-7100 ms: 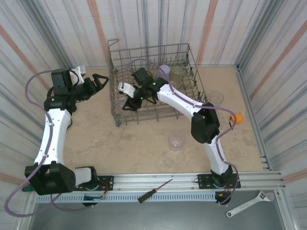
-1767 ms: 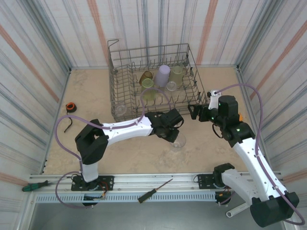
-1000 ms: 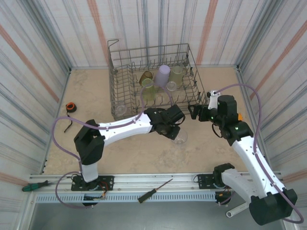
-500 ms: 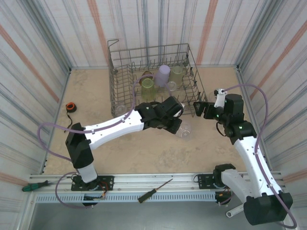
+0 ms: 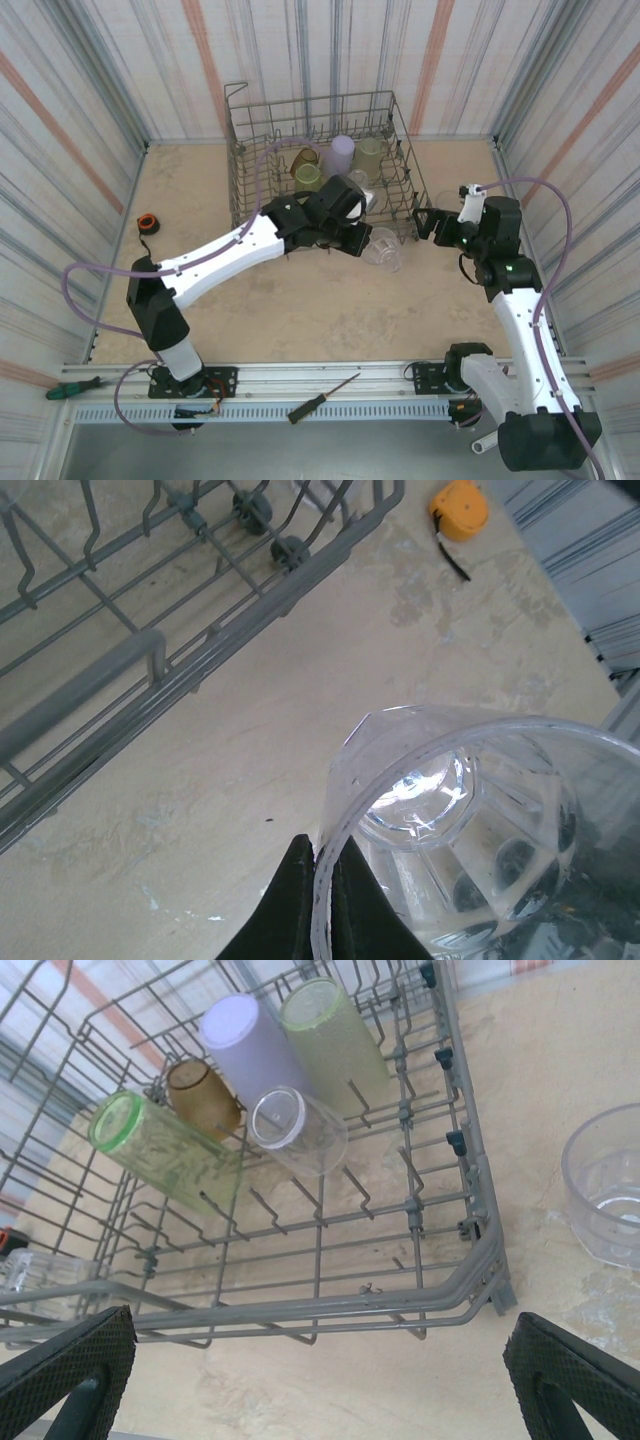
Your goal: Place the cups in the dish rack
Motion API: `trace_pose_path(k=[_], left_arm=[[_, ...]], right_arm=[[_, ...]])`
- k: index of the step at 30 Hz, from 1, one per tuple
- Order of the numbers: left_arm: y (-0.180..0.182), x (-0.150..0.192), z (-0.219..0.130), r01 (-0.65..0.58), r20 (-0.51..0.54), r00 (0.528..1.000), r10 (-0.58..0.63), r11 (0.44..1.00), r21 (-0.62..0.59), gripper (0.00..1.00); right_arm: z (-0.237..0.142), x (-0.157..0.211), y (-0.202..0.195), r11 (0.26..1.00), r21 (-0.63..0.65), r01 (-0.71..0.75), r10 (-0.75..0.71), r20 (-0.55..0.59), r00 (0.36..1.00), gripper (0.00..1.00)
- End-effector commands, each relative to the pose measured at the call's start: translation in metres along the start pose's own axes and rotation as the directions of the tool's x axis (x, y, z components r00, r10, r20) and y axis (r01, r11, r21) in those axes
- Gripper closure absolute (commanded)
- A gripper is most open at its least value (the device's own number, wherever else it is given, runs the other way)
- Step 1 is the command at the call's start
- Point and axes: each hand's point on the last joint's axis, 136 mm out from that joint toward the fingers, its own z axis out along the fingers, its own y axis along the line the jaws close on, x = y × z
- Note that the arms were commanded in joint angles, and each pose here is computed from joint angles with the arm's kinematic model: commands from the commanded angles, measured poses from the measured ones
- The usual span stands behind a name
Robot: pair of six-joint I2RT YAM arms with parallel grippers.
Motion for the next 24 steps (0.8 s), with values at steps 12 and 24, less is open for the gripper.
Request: trace_pose_path(k=[12,24], left_arm=[[0.005,-0.065,-0.064,0.032,0.188,0.981,-0.042,0.998,0.058,1.00],[0.048,-0.098,-0.088,0.079,0.268,0.959,-0.091,0.995,0.054,1.00]], right_arm=[[0.005,-0.022,0.010,0.996,-0.083,-0.030,0.032,0.025,0.999,0.01],[0.037,-0.038,0.015,0.981,-0.169,-0.093,0.095,0.002,0.995,0.01]])
